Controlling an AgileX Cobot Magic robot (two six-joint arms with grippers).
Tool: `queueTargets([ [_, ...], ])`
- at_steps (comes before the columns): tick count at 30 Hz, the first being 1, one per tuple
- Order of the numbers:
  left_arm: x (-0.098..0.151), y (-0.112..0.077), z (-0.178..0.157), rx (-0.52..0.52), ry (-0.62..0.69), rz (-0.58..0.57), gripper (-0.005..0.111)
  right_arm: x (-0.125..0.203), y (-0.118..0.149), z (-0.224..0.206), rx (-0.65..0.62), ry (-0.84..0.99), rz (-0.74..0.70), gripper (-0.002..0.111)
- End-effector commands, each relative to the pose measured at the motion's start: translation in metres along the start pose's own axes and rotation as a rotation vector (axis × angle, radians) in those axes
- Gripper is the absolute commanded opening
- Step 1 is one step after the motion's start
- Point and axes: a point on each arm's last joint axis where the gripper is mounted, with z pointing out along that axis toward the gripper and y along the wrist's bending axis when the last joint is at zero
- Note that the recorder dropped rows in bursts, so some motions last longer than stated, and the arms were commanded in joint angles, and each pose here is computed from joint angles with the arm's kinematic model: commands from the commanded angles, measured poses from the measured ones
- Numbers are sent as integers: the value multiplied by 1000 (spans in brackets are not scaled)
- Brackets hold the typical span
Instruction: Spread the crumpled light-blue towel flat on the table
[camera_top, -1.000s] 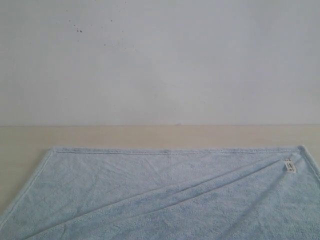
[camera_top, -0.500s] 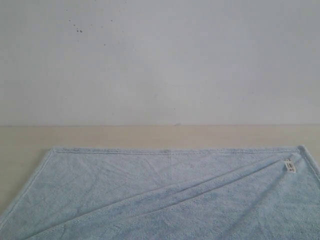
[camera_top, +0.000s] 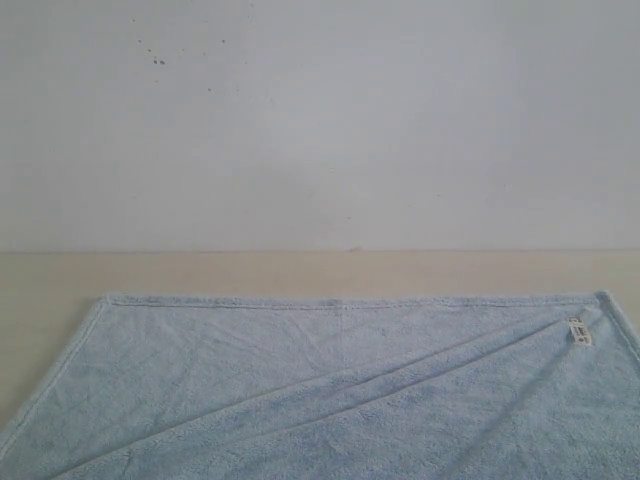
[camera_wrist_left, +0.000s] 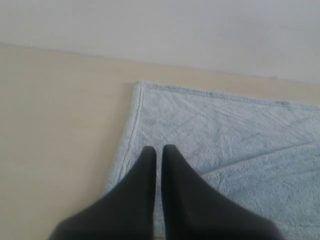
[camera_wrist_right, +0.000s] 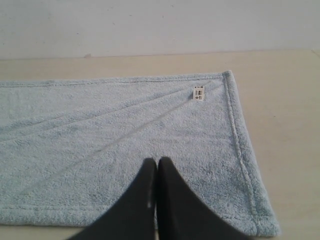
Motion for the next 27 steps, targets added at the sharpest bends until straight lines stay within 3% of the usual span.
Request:
queueTargets([
  [1,6,0,2,12,17,-55,4,-1,0,0,1,-9,-2,0],
  [27,2,0,2,13,-22,-21,4,-1,0,0,1,-9,-2,0],
])
